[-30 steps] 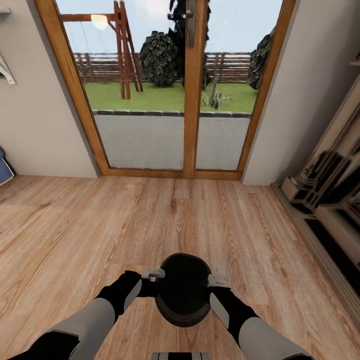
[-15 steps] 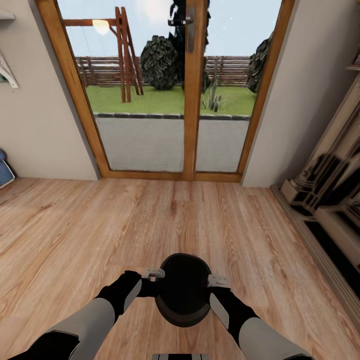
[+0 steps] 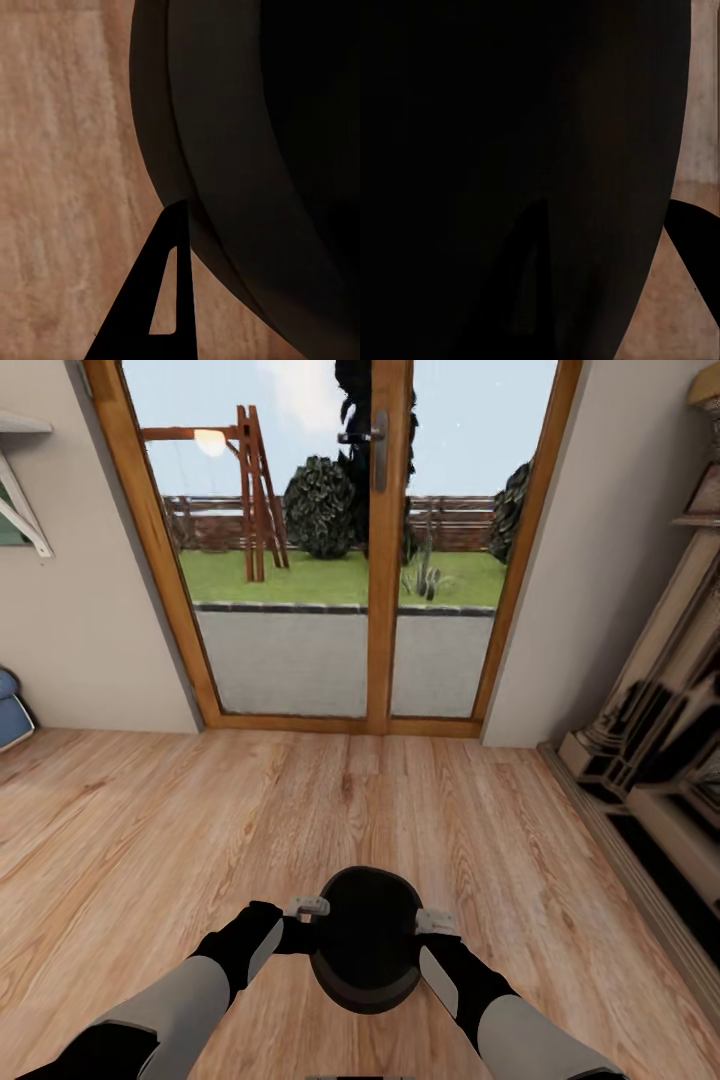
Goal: Place each of the two pumpkins and all three candles from the living room inside a cabinet in the living room (use any cabinet), then make sure every cabinet is closed, and position the cauldron so it is next to a table in the living room.
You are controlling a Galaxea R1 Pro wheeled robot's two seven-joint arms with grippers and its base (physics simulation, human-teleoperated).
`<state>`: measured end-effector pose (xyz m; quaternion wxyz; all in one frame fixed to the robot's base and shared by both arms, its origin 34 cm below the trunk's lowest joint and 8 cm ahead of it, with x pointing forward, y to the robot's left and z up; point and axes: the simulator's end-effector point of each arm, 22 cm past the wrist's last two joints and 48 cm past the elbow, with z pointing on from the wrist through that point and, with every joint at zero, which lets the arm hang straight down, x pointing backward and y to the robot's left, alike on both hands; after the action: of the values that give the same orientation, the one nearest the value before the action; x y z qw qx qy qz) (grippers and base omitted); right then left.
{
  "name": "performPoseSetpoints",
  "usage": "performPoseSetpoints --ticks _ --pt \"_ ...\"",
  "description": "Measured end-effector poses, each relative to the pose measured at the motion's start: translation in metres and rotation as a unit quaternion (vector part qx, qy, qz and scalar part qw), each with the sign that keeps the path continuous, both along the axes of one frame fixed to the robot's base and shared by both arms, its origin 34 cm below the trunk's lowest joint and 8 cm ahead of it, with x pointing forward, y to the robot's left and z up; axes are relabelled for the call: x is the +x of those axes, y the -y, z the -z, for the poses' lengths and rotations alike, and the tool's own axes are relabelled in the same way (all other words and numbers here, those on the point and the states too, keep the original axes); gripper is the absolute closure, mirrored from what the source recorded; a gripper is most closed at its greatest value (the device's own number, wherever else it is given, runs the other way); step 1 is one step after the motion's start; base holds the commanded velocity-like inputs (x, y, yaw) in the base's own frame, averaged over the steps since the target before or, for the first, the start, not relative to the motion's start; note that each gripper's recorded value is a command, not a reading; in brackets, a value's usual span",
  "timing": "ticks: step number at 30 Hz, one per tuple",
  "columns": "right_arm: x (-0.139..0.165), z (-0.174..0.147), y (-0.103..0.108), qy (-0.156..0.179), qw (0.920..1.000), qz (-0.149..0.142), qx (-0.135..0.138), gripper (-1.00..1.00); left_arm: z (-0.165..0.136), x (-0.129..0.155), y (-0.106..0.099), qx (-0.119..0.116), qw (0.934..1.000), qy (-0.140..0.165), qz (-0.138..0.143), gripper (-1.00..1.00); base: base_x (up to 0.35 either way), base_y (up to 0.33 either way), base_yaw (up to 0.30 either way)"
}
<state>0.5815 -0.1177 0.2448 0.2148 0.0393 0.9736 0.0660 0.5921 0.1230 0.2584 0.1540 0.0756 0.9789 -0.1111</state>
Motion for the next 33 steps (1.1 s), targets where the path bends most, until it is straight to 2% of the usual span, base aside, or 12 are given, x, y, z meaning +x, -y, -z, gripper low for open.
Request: performPoseSetpoints --ticks 11,33 --pt "0.011 -0.024 0.0 0.023 0.9997 -0.001 0.0 1.0 -0.024 0.011 0.0 0.0 0.9997 0.023 0.0 1.0 0.0 0.0 0.0" --pt "0.011 -0.024 0.0 0.023 0.9997 -0.002 0.0 1.0 -0.024 0.011 0.0 -0.001 0.9997 0.022 0.0 1.0 0.03 0.0 0.0"
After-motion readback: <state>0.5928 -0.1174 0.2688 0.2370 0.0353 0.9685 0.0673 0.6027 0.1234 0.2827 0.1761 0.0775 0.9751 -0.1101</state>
